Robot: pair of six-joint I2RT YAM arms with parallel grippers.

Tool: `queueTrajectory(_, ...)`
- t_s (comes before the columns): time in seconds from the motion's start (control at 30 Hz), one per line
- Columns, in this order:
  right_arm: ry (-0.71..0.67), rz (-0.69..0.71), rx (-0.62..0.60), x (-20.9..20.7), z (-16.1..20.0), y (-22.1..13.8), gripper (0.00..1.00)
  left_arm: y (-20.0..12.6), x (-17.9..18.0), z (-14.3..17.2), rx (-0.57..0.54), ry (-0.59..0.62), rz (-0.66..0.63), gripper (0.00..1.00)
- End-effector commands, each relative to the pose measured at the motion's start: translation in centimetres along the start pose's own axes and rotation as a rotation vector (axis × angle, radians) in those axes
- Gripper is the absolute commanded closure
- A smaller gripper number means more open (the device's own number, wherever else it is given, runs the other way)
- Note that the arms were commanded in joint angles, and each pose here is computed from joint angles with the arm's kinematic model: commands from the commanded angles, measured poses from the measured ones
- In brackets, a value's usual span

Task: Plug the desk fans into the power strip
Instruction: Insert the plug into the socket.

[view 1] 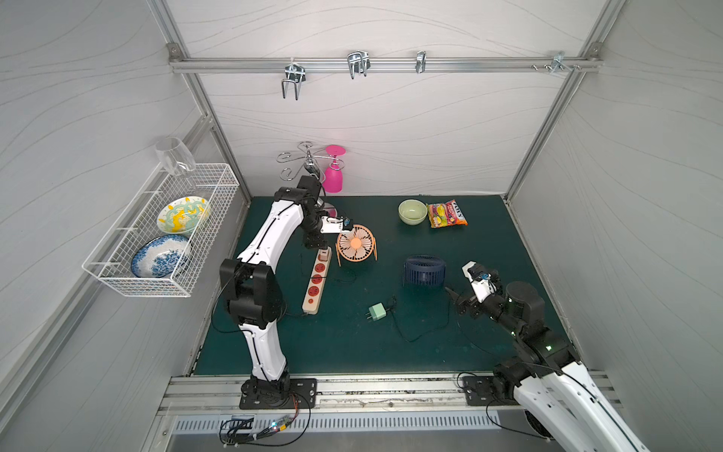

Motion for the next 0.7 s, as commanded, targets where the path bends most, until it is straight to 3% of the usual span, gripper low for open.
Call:
queueTrajectory(0.0,0.013,-0.015,-0.008,0.2,-0.1,-0.1,0.01,-1.5,-0.2,-0.5,-0.066,-0.129,-0.057,0.26)
queueTrajectory(0.17,0.016,-0.017,-0.008,0.2,0.0,0.0,0.01,-3.8,-0.4,-1.1,-0.131,-0.279,-0.175,0.24)
queueTrajectory(0.37,0.014,-0.029,-0.003,0.4,0.1,0.0,0.01,-6.6,-1.0,-1.6,-0.222,-0.541,-0.351,0.19)
queueTrajectory(0.67,-0.019,-0.081,0.015,1.4,0.4,0.3,0.01,-8.6,-4.3,-2.1,-0.309,-0.808,-0.360,0.19)
Point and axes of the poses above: each gripper's point midway between its finger pads, its own y axis out along the fingers, its own x axis along the line the jaws close on, z = x × y, the point moved 4 cm from there along -y, back along the fingers, and after that the axes turned 12 degrees about y, right-handed, at the moved point
